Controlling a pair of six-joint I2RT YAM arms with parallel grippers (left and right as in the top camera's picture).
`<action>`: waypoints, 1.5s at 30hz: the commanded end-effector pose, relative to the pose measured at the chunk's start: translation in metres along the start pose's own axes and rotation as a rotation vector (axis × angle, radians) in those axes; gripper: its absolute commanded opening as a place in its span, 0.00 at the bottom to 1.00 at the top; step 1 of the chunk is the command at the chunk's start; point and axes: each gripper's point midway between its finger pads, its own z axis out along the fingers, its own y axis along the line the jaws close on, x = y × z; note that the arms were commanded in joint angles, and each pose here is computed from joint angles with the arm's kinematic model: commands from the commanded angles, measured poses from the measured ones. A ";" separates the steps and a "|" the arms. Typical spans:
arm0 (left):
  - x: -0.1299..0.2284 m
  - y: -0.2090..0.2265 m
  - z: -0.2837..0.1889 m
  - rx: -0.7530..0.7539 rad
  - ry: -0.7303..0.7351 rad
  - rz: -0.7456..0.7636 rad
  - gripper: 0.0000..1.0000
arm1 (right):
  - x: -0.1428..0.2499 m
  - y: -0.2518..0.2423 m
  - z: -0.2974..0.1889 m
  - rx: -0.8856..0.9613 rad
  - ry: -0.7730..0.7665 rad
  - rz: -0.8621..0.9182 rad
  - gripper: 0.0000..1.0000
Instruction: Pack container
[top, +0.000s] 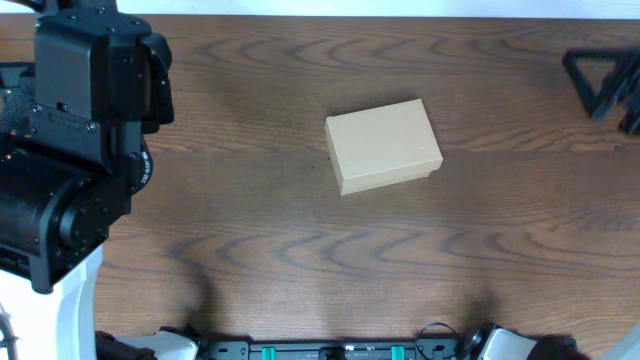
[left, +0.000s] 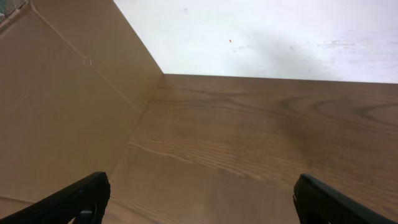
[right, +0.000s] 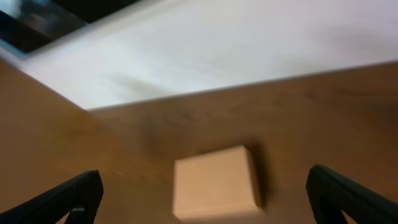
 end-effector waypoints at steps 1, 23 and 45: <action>0.000 0.003 0.001 -0.021 0.001 -0.006 0.95 | 0.018 -0.034 -0.009 0.211 0.066 -0.066 0.99; 0.000 0.003 0.001 -0.021 0.001 -0.007 0.95 | 0.068 -0.048 -0.024 0.338 0.242 0.082 0.99; 0.000 0.003 0.001 -0.021 0.001 -0.006 0.95 | 0.066 -0.044 -0.029 0.373 0.210 0.087 0.99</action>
